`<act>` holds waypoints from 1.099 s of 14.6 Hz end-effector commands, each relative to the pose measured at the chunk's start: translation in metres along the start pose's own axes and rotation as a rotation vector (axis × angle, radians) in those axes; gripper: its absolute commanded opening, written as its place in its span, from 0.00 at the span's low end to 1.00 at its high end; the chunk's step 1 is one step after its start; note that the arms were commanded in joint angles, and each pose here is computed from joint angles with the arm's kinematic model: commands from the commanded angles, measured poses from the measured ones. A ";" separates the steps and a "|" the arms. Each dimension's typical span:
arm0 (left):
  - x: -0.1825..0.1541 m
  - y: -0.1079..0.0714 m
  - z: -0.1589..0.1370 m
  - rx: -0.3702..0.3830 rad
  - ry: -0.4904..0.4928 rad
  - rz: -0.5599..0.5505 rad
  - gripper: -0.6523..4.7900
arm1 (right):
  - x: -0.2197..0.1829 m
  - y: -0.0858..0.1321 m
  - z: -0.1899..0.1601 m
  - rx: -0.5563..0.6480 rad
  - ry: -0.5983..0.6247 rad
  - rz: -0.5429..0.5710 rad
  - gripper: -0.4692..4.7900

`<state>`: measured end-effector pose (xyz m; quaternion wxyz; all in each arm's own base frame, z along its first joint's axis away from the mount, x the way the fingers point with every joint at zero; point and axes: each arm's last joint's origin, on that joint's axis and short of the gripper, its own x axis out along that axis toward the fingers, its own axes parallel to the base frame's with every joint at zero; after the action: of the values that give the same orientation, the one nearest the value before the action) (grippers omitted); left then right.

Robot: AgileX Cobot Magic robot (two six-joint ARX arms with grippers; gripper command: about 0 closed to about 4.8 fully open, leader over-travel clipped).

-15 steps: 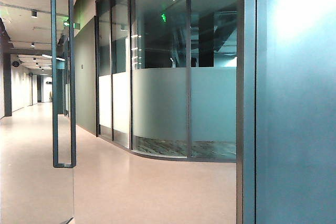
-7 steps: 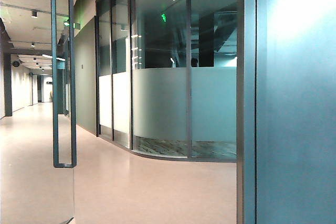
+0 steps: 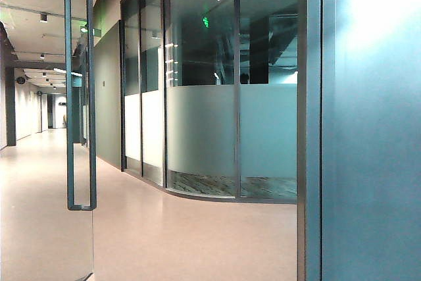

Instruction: Raise the arm to find the leftmost switch on the wall and turn off the lights.

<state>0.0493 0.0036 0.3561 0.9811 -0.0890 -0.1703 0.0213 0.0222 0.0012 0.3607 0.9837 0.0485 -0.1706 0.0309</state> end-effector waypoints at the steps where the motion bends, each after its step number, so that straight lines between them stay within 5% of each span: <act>1: -0.005 0.006 -0.026 -0.006 0.029 0.048 0.11 | -0.010 -0.005 -0.022 0.001 -0.009 -0.104 0.09; 7: -0.001 0.014 -0.067 -0.007 0.154 0.067 0.11 | 0.000 -0.010 -0.064 -0.001 0.134 -0.124 0.09; 16: -0.002 0.015 -0.073 -0.005 0.205 0.071 0.11 | 0.000 -0.010 -0.065 -0.002 0.136 -0.124 0.09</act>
<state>0.0728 0.0061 0.2840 0.9919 -0.1000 -0.0611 0.0483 0.0462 -0.0017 0.2962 0.9941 0.0552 -0.0903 -0.0257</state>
